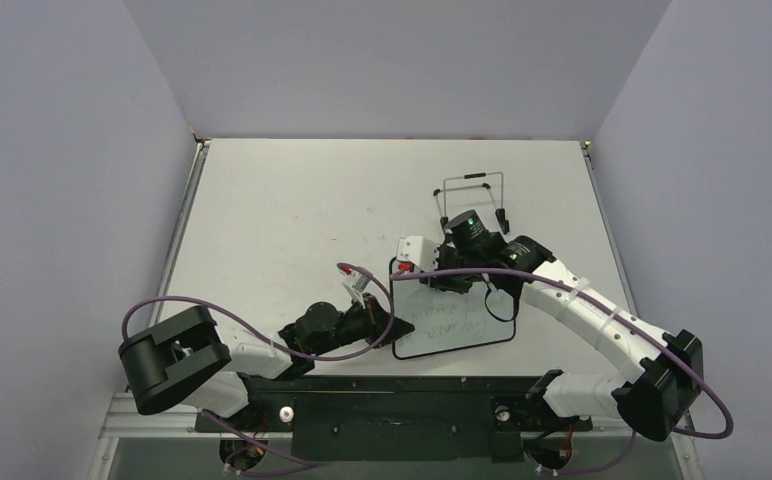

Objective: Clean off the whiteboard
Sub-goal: Erase the whiteboard at the center of the board.

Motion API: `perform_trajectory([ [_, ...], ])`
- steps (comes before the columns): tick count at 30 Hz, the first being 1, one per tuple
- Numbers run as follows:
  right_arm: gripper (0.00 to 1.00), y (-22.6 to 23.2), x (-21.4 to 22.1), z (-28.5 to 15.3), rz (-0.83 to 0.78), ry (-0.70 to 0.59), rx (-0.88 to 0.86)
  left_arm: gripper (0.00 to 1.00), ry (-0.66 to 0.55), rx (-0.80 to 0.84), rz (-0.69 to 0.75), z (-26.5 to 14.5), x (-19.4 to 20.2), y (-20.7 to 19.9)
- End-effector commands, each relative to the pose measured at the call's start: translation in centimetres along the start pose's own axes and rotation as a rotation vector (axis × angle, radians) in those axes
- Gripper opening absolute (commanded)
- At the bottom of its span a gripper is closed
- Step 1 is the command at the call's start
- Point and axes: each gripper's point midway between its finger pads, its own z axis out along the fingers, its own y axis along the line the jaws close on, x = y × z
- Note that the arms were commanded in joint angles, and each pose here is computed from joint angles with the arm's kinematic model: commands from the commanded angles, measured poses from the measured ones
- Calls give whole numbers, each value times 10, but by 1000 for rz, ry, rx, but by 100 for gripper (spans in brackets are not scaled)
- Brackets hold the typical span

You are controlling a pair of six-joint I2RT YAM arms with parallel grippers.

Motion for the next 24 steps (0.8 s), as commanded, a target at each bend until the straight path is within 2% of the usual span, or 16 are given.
perform_trajectory([
  [1,0,7,-7,-3,-166,-7,-4,0,-76,162,9,1,-24,-38],
  [17,0,36,-13,1,-535,220,89,0,-67,149,-83,8,-30,-39],
  [24,0,41,-34,11,-592,227,149,0,-66,162,-119,11,-34,-41],
])
